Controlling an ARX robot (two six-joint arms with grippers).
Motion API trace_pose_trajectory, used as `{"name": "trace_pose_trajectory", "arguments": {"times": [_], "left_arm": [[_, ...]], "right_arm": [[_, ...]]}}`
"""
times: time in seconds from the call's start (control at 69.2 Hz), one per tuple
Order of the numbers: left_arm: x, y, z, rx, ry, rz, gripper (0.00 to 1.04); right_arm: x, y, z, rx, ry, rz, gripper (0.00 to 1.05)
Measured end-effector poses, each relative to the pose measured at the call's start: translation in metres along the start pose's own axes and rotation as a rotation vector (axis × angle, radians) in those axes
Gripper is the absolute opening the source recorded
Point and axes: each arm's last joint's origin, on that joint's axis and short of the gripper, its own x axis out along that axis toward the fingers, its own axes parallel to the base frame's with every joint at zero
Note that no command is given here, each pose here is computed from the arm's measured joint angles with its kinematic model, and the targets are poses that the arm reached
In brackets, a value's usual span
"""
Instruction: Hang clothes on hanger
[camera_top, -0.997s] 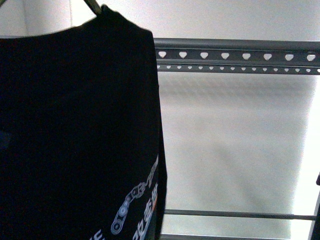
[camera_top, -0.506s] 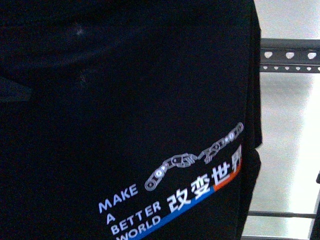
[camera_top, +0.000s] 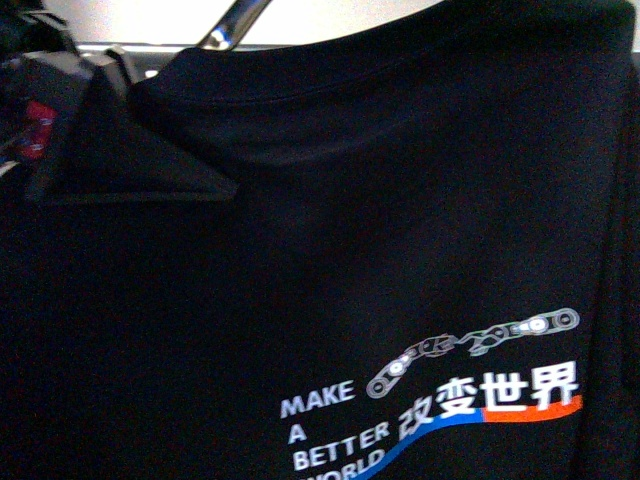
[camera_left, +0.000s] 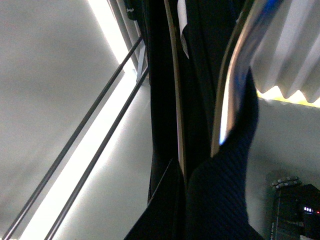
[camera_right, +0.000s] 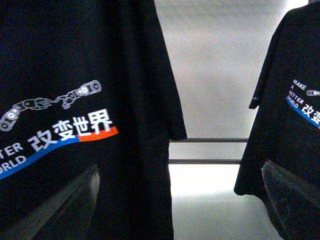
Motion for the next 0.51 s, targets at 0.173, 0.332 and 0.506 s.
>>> {"name": "trace_pose_trajectory", "arguments": {"times": [0.173, 0.332, 0.506], "left_arm": [[0.037, 0.014, 0.001, 0.044, 0.010, -0.023, 0.06], [0.077, 0.021, -0.003, 0.082, 0.061, -0.055, 0.06], [0.093, 0.022, 0.001, 0.107, 0.064, -0.077, 0.06]], "right_arm": [[0.000, 0.000, 0.000, 0.000, 0.000, 0.000, 0.97], [0.000, 0.000, 0.000, 0.000, 0.000, 0.000, 0.97], [0.000, 0.000, 0.000, 0.000, 0.000, 0.000, 0.97]]}}
